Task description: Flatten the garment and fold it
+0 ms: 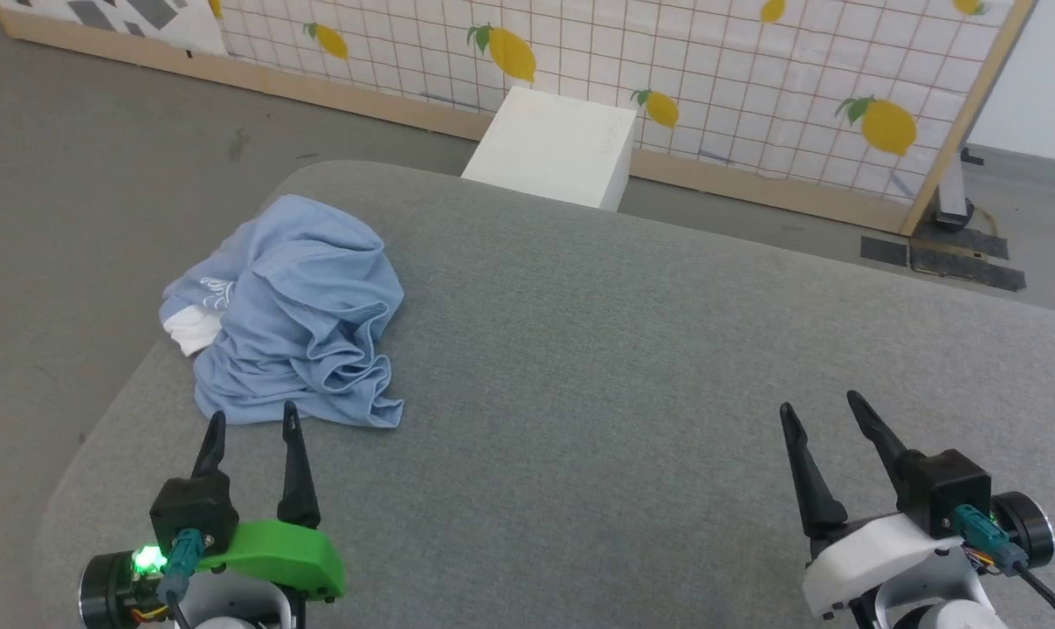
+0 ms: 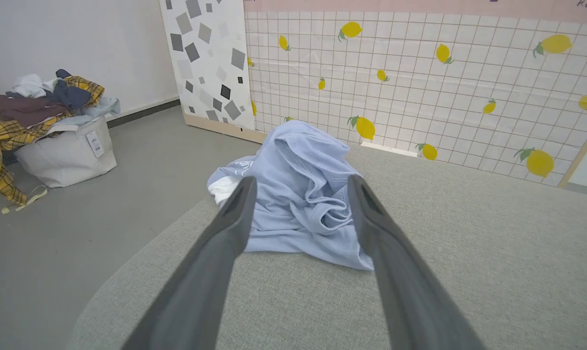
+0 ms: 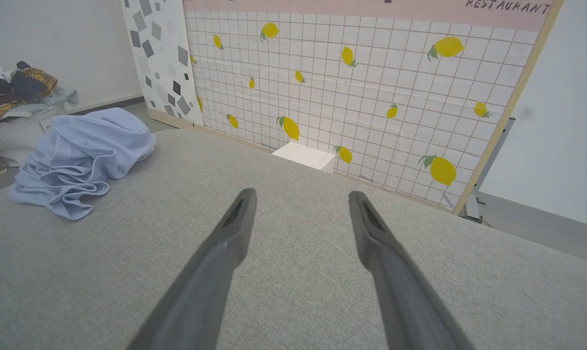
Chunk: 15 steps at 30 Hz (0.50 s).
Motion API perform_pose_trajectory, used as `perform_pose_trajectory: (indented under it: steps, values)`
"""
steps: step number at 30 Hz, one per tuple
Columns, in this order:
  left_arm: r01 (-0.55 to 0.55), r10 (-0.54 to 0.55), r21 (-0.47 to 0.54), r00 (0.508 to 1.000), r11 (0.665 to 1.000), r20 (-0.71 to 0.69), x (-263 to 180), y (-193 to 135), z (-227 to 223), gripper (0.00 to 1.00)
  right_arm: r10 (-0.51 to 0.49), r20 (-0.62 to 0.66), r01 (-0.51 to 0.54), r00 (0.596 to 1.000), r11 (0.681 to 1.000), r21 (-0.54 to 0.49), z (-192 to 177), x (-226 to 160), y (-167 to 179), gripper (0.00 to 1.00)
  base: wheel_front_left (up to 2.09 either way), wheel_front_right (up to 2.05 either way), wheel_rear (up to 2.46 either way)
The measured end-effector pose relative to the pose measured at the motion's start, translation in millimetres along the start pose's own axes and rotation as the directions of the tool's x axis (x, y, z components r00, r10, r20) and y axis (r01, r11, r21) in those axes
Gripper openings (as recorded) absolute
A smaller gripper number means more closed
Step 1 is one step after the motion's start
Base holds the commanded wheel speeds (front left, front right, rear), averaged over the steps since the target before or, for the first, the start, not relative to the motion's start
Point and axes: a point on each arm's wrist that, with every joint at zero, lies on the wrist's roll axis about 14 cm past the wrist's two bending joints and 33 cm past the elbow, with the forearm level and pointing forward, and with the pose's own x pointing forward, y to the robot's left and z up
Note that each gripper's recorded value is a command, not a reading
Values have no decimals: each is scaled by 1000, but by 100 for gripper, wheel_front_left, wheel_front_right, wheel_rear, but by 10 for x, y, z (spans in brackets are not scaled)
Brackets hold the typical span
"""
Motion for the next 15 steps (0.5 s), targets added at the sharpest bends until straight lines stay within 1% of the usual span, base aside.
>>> perform_pose_trajectory:
  steps: [15]
  values:
    - [-98,98,-14,995,995,-7,-152,256,-39,100,68,11,-68,998,998,4,-2,126,212,100,0,0,0]
